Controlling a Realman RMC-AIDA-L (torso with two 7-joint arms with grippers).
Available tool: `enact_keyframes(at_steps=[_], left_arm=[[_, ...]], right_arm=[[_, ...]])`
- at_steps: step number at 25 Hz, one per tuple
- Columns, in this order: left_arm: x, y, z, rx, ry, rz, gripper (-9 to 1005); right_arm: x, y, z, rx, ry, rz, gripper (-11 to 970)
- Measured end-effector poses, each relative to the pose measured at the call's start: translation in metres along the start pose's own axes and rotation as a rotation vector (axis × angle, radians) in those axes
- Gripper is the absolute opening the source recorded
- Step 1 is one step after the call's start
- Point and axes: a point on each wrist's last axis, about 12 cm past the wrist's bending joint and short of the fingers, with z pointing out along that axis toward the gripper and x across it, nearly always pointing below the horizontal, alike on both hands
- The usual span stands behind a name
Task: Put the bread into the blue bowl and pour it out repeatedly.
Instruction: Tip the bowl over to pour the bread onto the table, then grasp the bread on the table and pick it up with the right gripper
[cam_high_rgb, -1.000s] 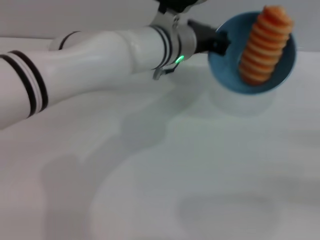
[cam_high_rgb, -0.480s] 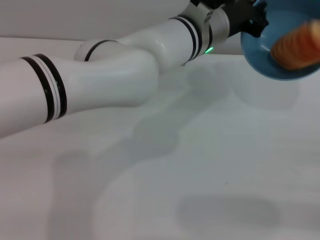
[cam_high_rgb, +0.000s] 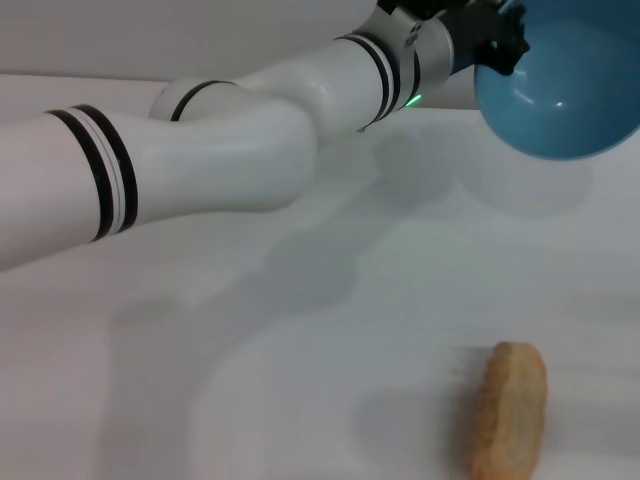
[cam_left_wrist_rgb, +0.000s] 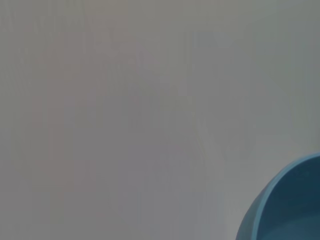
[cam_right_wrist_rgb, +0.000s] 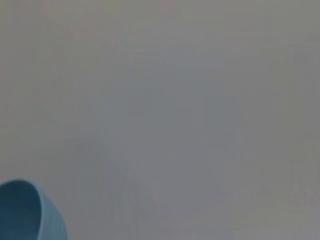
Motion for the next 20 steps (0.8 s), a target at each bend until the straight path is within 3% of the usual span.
enact_keyframes(at_steps=[4,10,12,13,20], left_arm=[[0.000,0.008,0.001,0.008,0.069,-0.062,-1],[0.001,0.041,-0.001,0.016,0.228,-0.238,-2],[0.007,0.050,-0.003,0.004,0.266,-0.281,-2],[0.010,0.055,-0.004,-0.006,0.284,-0.305,-2],[0.024,0.067,-0.008,-0.051,0.314,-0.349,-1]], right_arm=[[0.001,0.002,0.004,-0.017,0.009,0.010,499],[0.003,0.006,0.014,-0.094,0.090,0.067,499],[0.002,0.004,0.022,-0.118,0.158,0.125,499],[-0.001,0.003,0.031,-0.162,0.257,0.219,499],[-0.017,0.011,0.056,-0.294,0.570,0.314,496]])
